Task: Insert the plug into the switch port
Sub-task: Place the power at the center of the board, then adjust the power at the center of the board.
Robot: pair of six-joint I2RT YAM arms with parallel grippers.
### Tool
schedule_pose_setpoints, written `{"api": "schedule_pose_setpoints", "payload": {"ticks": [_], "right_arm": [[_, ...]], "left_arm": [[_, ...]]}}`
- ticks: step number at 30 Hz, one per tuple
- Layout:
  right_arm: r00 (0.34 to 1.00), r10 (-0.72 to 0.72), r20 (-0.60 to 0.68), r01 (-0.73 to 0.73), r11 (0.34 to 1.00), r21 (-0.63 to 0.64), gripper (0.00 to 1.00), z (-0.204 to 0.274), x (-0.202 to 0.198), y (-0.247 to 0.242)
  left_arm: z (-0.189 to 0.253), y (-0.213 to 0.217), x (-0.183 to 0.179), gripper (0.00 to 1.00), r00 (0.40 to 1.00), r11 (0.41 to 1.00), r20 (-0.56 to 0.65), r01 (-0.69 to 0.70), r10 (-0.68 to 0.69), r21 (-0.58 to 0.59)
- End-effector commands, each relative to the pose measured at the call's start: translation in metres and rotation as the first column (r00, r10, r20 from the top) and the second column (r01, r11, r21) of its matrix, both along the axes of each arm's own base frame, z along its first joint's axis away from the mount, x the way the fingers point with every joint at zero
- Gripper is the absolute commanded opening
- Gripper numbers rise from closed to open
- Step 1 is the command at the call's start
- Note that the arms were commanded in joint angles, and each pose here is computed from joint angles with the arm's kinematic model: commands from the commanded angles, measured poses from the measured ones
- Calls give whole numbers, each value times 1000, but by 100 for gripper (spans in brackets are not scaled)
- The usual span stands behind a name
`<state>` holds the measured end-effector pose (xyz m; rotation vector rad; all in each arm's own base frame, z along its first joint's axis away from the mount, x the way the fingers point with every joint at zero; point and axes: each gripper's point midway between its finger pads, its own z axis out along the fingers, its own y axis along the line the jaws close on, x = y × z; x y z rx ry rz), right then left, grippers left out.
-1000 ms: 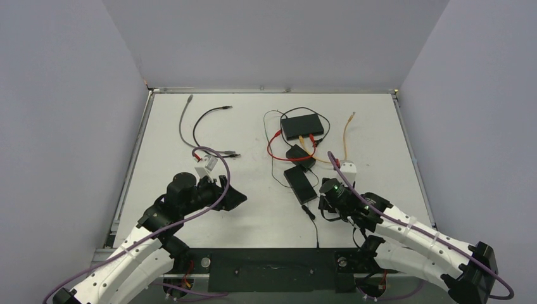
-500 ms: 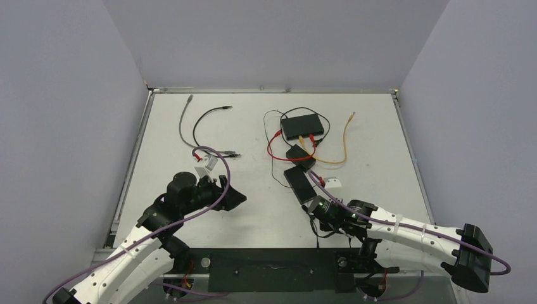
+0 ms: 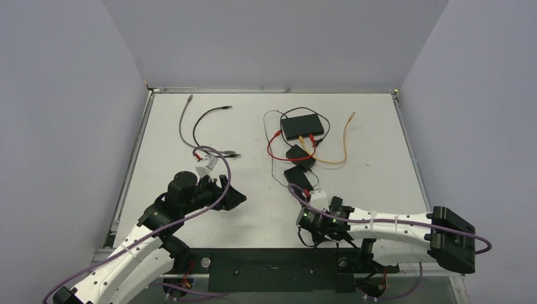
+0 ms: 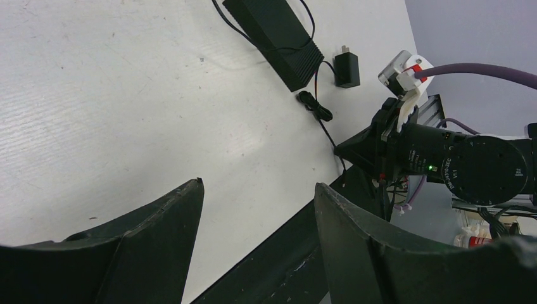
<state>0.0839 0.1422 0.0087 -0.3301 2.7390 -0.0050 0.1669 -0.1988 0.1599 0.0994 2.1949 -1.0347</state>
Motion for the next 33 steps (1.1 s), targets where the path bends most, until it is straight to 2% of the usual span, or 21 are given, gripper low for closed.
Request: {"api": "schedule_pose_setpoints", "payload": {"ticks": [1, 7, 17, 27, 33], "right_arm": [[999, 52, -17, -50, 994, 93, 0, -4, -2, 40], [995, 103, -1, -101, 982, 162, 0, -2, 8, 87], [989, 102, 106, -117, 982, 151, 0, -5, 50, 143], [984, -22, 176, -12, 982, 191, 0, -13, 112, 150], [976, 43, 213, -91, 971, 222, 0, 6, 128, 171]], "left_arm": [[25, -2, 6, 62, 998, 1000, 68, 6, -4, -22], [26, -1, 6, 62, 998, 1000, 70, 1, 0, -20], [26, 4, 7, 62, 997, 1000, 69, -27, 27, -10], [25, 12, 10, 62, 994, 997, 78, -75, 75, 2], [28, 19, 16, 62, 988, 992, 96, -122, 120, 12]]}}
